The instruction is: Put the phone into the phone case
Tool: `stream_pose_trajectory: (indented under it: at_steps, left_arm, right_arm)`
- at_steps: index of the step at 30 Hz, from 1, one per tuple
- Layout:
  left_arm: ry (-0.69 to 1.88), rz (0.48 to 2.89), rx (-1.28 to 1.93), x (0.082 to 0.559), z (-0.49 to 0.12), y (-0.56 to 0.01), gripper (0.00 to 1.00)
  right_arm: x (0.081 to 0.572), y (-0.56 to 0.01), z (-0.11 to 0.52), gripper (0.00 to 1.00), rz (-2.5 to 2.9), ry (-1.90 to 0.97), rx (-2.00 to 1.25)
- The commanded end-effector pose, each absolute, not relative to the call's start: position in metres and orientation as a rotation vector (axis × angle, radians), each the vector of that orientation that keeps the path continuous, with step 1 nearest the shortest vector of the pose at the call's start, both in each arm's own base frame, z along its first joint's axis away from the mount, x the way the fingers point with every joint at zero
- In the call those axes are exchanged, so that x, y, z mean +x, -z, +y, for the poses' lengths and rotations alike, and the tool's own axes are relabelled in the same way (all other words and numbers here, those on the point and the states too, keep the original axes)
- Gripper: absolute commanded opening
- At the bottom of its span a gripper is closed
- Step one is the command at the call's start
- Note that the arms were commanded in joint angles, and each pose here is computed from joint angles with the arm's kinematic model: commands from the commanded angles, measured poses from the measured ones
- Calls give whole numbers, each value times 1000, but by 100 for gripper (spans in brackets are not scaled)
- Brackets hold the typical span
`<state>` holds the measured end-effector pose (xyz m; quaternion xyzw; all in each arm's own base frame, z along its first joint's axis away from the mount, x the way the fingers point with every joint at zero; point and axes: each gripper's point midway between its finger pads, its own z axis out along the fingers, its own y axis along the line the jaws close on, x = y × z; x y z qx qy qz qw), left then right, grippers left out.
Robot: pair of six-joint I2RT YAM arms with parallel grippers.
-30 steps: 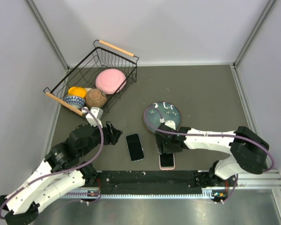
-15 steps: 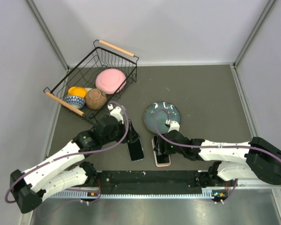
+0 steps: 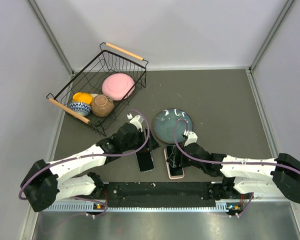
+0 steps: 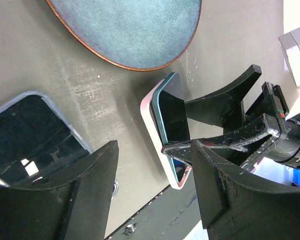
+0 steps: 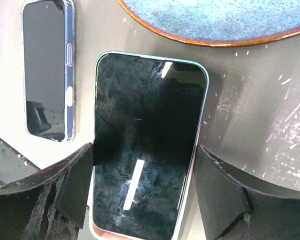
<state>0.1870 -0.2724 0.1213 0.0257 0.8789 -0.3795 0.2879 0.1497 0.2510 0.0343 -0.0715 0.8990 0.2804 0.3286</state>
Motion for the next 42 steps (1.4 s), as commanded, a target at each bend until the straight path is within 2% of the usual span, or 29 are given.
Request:
stream_pose_trajectory:
  at_steps: [1,22,25,28,31,32,33,37,42]
  left_arm:
    - [1189,2242,75,195,-302,-142,64]
    - [1330,2381,62,183,-354,-79,60]
    - [1390,2389,74,177,-361,-76,55]
    - [1430,2394,89,173,-365,-73,45]
    - [1452,2388,120,170,-367,-74,32]
    - [1456,2384,129,170,-367,-76,25]
    - [1452,2380,140,170,-367,-75,23]
    - [1448,2367,184,169,-367,-77,18]
    - [1449,2341,245,167,-367,-79,17]
  right_arm:
    - [145,-39,248,41,2316,-780,-174]
    - [144,-54,248,40,2226,-897,-115]
    - [143,-55,249,43,2219,-919,-99]
    - [142,-52,248,50,2227,-920,-95]
    - [142,-52,247,67,2229,-917,-93]
    - [142,-48,244,71,2243,-893,-92]
    - [142,-49,243,73,2246,-885,-84]
    - [142,-55,238,84,2270,-848,-69]
    - [138,-63,217,88,2330,-752,-9]
